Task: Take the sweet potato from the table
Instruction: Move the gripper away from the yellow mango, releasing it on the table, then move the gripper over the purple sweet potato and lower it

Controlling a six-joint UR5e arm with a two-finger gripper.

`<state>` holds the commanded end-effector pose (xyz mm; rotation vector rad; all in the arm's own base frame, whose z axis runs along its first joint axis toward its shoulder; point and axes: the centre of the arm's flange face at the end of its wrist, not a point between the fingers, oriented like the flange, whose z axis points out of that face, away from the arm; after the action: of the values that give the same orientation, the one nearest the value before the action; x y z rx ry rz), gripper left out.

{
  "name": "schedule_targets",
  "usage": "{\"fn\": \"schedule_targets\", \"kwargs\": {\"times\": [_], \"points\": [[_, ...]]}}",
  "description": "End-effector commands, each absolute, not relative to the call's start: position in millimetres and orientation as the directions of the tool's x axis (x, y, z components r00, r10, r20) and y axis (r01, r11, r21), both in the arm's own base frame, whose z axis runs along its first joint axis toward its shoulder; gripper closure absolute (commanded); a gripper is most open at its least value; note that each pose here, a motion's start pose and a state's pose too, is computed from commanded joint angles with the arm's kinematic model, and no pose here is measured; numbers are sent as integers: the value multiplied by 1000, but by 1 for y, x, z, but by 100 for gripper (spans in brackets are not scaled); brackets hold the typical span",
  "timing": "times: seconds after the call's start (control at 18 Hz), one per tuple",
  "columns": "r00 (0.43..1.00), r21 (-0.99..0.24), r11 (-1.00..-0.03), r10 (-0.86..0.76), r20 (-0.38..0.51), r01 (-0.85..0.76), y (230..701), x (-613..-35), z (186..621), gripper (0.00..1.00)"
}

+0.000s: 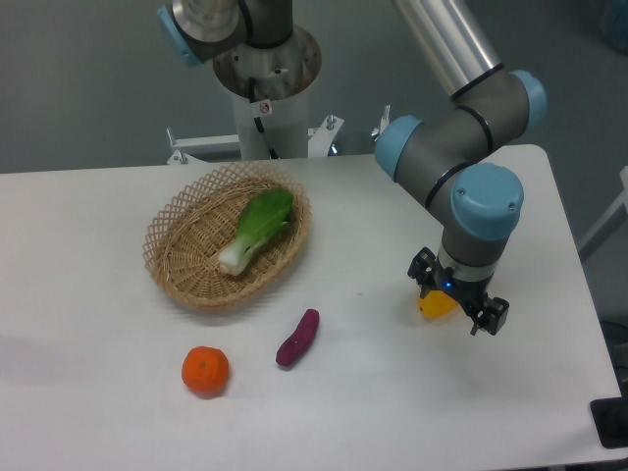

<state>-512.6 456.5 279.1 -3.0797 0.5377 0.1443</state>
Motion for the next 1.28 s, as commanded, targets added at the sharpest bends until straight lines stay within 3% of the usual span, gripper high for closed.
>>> {"fn": "schedule_targets", "kwargs": {"times": [0.72, 1.28], "points": [[960, -40, -959, -278, -44, -280, 473, -483, 262, 0], [975, -63, -975, -218, 47, -215, 526, -400, 228, 0]]}}
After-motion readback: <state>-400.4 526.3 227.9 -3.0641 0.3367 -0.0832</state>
